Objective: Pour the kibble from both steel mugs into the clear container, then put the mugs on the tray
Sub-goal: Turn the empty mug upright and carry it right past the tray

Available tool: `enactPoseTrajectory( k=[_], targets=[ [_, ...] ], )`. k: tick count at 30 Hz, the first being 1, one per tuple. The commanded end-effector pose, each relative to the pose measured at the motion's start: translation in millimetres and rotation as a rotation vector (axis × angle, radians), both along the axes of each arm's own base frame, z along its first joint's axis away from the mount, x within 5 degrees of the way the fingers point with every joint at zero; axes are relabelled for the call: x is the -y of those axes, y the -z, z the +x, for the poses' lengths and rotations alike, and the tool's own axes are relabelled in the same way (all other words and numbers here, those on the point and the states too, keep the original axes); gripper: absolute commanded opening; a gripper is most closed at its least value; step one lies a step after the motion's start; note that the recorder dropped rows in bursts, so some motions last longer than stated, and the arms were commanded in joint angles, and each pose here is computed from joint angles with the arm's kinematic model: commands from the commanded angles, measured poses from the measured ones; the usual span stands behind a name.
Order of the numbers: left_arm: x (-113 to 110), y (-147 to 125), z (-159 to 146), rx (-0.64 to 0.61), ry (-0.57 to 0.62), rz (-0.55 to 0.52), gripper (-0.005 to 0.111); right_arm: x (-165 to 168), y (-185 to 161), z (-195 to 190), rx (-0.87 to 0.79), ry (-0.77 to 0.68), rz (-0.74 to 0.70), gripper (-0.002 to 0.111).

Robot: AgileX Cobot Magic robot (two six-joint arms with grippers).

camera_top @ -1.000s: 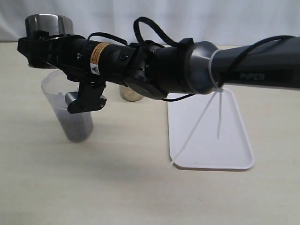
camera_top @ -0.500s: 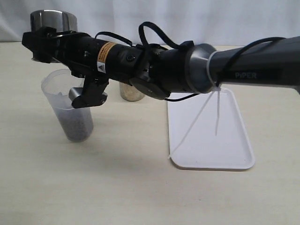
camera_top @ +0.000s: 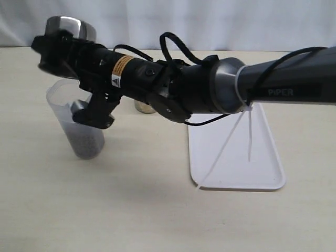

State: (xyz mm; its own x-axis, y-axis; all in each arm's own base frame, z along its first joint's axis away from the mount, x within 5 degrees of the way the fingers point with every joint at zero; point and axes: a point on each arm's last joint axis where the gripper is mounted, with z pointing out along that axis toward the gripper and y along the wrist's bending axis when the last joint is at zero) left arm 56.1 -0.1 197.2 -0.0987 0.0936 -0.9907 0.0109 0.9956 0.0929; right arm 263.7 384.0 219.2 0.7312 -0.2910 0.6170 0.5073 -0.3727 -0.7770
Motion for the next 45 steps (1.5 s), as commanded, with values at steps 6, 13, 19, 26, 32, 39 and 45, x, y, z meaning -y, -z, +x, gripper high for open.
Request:
enactPoseTrajectory(
  k=[6, 13, 19, 26, 32, 39, 45],
  targets=[
    [0, 0, 0, 0.007, 0.001, -0.005, 0.0, 44, -56, 11, -0.652, 0.405, 0.845, 0.005],
    [0, 1, 0, 0.003, 0.001, -0.005, 0.0, 98, -57, 16, -1.102, 0.544, 0.919, 0.005],
    [0, 1, 0, 0.002, 0.001, -0.005, 0.0, 168, -18, 33, -1.32, 0.651, 1.003, 0.005],
    [0, 1, 0, 0.002, 0.001, -0.005, 0.0, 268, 7, 52, -1.544, 0.562, 1.227, 0.005],
    [0, 1, 0, 0.002, 0.001, -0.005, 0.0, 327, 34, 49, -1.524, 0.75, 1.286, 0.005],
    [0, 0, 0, 0.006, 0.001, -0.005, 0.0, 369, 75, 40, -1.552, 0.83, 1.387, 0.005],
    [0, 0, 0, 0.006, 0.001, -0.005, 0.0, 391, 116, 40, -1.626, 0.907, 1.466, 0.005]
  ],
)
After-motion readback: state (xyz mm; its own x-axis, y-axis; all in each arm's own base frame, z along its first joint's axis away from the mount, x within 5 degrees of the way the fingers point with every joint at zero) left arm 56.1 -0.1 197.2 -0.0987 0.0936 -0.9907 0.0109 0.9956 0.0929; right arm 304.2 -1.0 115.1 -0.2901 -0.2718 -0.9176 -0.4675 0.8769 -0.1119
